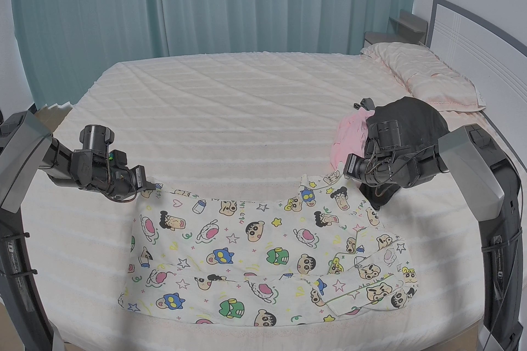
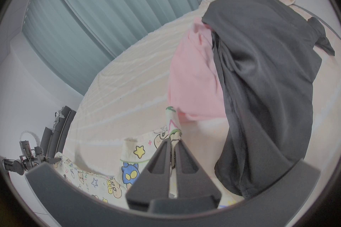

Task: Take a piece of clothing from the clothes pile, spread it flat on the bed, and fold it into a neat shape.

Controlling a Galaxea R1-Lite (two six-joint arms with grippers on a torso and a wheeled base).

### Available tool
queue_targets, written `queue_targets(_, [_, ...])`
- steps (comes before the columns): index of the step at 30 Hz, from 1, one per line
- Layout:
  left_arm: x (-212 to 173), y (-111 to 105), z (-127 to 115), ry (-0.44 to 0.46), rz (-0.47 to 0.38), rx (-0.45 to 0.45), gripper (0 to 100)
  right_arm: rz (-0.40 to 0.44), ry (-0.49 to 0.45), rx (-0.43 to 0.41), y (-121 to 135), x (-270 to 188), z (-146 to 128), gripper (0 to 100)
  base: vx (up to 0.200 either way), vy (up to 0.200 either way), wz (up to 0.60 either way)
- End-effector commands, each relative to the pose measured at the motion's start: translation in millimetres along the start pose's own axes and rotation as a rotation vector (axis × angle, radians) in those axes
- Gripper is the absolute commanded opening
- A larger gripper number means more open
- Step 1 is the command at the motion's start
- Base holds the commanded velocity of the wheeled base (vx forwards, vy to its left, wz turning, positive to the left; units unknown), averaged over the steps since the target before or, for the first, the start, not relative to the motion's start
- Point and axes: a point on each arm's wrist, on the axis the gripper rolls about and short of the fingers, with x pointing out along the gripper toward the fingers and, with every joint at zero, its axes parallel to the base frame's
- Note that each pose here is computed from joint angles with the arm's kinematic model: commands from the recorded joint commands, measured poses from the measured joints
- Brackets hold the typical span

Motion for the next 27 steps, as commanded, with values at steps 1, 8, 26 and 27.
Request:
queue_targets(1, [1, 1, -2, 0.006, 0.002, -0.004, 0, 0.0, 0.021, -0.003, -2, 1, -4, 0, 0.0, 0.0, 0.0])
queue_targets(8, [2, 2, -3, 0.01, 0.003, -0.006, 0, 0.015, 0.065, -0.064, -7, 11, -16, 100, 0.0, 0.0, 0.0])
queue_targets(26, [-2, 2, -3, 0.007, 0.004, -0.007, 0, 0.082, 0.149, -0.163, -5, 20, -40, 0, 0.0, 0.0, 0.0])
queue_targets(27, [-2, 1, -2, 0.005, 0.004, -0.006, 0, 0.08, 0.146, -0.16, -7, 19, -39, 0, 0.0, 0.0, 0.0])
